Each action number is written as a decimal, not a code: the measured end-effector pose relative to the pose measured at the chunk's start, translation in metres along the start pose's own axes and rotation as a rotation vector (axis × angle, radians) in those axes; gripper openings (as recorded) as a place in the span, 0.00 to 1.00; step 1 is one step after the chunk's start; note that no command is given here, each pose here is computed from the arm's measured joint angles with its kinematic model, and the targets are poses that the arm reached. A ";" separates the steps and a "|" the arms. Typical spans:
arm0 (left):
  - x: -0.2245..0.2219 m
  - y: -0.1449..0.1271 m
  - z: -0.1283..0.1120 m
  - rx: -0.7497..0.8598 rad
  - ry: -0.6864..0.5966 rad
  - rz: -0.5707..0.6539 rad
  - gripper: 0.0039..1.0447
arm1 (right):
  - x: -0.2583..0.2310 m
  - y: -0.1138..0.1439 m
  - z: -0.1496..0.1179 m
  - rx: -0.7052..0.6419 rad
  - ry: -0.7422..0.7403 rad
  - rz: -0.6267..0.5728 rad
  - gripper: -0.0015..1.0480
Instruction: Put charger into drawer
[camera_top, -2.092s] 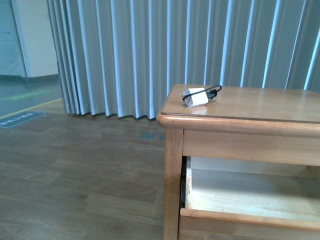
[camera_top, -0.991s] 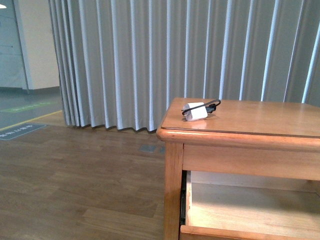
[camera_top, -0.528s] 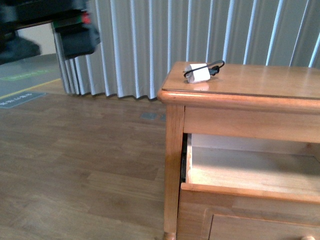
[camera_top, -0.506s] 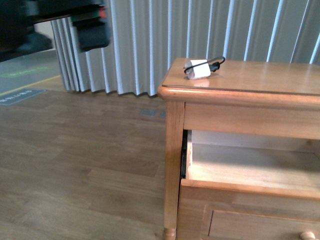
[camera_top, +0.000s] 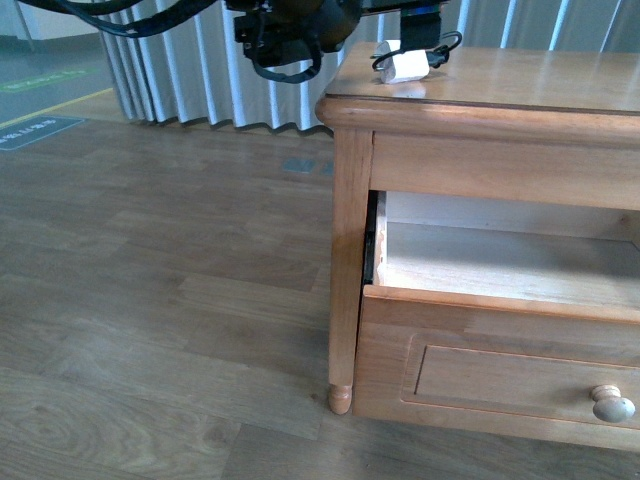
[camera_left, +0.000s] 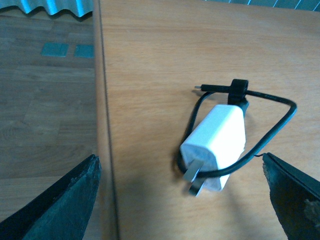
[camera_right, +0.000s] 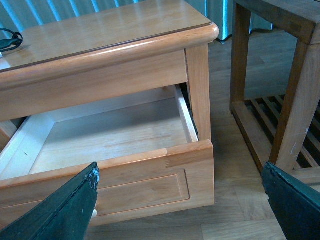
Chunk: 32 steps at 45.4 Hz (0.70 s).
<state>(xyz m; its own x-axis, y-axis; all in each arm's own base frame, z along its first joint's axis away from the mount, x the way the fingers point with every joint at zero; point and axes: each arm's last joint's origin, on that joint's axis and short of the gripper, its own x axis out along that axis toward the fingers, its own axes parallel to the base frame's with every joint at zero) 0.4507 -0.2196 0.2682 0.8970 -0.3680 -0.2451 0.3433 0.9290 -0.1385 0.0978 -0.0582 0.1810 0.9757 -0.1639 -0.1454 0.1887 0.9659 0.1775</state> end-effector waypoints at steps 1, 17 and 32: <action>0.003 -0.002 0.001 0.001 -0.001 -0.004 0.94 | 0.000 0.000 0.000 0.000 0.000 0.000 0.92; 0.037 -0.032 -0.002 0.011 0.021 -0.065 0.79 | 0.000 0.000 0.000 0.000 0.000 0.000 0.92; 0.042 -0.028 -0.007 -0.012 0.029 -0.044 0.31 | 0.000 0.000 0.000 0.000 0.000 0.000 0.92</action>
<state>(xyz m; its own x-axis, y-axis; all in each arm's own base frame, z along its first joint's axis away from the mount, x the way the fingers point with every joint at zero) 0.4764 -0.2612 0.2551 0.8725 -0.4097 -0.2665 0.3786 0.9114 -0.1615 0.0978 -0.0582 0.1810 0.9758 -0.1635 -0.1454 0.1883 0.9659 0.1776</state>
